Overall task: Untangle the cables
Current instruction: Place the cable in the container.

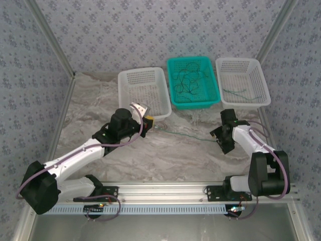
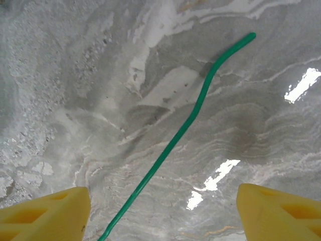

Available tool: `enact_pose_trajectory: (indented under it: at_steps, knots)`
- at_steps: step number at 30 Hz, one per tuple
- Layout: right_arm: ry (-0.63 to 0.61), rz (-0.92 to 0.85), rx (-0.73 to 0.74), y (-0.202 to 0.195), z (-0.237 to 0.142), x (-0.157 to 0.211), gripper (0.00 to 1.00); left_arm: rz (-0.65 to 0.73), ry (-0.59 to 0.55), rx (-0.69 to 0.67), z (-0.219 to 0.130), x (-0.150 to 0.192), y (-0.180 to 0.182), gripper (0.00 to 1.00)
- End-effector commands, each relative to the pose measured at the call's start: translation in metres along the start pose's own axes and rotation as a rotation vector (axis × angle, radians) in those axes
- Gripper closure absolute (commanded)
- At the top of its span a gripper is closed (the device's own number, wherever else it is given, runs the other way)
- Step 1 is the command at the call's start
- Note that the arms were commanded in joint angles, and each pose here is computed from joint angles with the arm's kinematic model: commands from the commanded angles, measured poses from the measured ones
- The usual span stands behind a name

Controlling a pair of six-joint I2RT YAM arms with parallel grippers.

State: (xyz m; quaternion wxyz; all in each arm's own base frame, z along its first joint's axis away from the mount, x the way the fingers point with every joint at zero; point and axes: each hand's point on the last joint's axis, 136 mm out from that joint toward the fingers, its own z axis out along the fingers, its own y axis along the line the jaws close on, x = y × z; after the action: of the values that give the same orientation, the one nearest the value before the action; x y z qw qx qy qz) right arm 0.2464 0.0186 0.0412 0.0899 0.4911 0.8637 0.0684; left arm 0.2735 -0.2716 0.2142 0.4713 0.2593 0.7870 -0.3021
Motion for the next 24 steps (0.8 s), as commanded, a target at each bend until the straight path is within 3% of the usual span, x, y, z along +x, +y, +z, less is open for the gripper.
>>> enact_pose_trajectory:
  at_steps: [1, 7, 14, 17, 24]
  knots:
    - [-0.034, 0.060, 0.016, -0.004, 0.008, -0.007, 0.28, 0.025, -0.055, 0.025, -0.005, -0.020, -0.008, 1.00]
    - [-0.062, 0.066, 0.024, -0.006, 0.017, -0.015, 0.59, 0.028, -0.055, 0.022, -0.008, -0.020, -0.009, 1.00]
    - [-0.062, 0.090, 0.057, -0.014, 0.028, -0.017, 0.77, 0.012, -0.047, -0.007, -0.012, -0.017, -0.004, 1.00]
    - [-0.080, 0.109, 0.081, -0.021, 0.026, -0.021, 0.99, -0.001, -0.052, -0.023, -0.014, -0.016, -0.001, 1.00]
    - [-0.139, 0.205, 0.101, -0.046, 0.005, -0.039, 1.00, -0.088, 0.018, -0.275, -0.022, 0.004, 0.050, 1.00]
